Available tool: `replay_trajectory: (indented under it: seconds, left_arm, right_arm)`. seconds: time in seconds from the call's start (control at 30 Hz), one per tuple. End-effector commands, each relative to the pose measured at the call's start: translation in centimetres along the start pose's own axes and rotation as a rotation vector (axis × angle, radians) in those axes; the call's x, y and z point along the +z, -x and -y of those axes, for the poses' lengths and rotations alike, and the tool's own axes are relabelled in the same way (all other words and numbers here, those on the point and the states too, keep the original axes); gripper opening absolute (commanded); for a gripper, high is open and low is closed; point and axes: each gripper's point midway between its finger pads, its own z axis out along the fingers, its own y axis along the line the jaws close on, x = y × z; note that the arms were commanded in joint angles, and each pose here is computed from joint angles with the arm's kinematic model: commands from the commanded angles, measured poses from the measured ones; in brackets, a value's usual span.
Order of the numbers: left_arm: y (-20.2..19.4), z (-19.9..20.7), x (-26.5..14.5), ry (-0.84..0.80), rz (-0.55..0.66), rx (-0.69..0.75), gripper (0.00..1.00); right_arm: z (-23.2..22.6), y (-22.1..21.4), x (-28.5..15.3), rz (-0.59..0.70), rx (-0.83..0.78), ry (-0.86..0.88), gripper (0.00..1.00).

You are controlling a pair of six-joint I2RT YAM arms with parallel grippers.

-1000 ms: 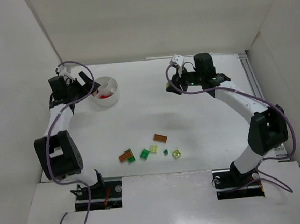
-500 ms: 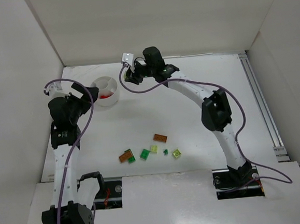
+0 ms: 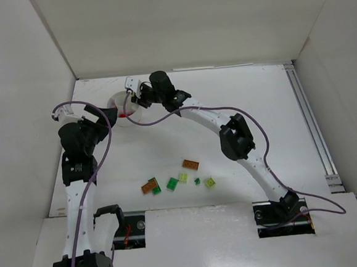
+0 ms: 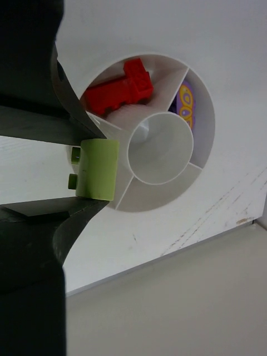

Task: Sort the legos into containers by color

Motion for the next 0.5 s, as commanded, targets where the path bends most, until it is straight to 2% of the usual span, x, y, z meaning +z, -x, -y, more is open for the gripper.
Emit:
replay_trajectory:
  seconds: [0.0,0.47]
  left_arm:
    - [-0.1,0.7,0.6,-0.049,-0.007,0.005,1.0]
    - [-0.7,0.9,1.4,-0.09,-0.031,0.03,1.0]
  right_arm:
    - [3.7,3.2,-0.2,0.096,-0.056,-0.121,0.34]
    - [2.0,2.0,2.1,0.158,-0.044,-0.088,0.36]
